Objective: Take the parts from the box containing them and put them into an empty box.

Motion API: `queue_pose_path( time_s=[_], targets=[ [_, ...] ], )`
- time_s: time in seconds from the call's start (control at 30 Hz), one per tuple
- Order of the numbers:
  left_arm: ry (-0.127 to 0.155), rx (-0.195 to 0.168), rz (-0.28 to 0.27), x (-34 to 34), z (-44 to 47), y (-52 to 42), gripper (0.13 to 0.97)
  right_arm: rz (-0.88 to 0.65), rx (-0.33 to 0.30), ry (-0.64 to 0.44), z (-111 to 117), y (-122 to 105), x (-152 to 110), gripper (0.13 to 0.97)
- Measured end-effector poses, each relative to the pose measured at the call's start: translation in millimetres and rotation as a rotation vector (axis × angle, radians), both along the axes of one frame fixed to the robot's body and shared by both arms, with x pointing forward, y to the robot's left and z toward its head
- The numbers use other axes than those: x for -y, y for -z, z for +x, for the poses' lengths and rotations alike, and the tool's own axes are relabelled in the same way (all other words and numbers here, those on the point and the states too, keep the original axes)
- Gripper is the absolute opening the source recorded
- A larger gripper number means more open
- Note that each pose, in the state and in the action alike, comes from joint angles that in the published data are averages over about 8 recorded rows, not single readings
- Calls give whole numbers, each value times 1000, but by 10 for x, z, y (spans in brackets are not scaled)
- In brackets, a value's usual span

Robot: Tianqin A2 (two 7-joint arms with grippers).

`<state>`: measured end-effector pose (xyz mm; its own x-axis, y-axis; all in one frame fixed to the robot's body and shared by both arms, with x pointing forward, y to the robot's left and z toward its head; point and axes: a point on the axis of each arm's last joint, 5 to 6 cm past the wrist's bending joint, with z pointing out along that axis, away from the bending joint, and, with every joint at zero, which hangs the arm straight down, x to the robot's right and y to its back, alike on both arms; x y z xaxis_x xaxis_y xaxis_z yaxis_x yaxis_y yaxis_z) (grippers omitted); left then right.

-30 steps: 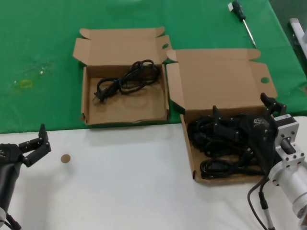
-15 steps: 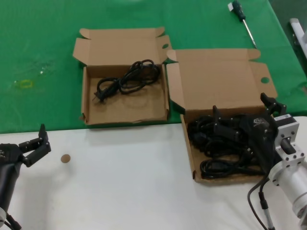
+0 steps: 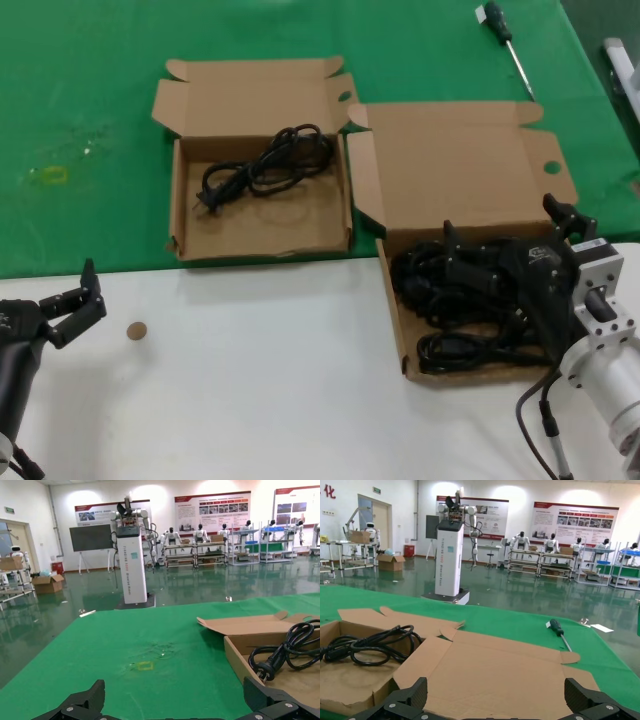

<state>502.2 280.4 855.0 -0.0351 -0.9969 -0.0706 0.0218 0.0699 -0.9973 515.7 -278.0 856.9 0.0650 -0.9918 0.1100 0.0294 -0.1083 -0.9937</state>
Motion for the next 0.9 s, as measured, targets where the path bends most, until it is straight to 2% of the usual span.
queue_pose_path(
  time_s=[0.9],
  targets=[
    [0, 0, 0, 0, 0, 0, 966, 0, 0, 0, 0, 0, 0, 966]
  ],
)
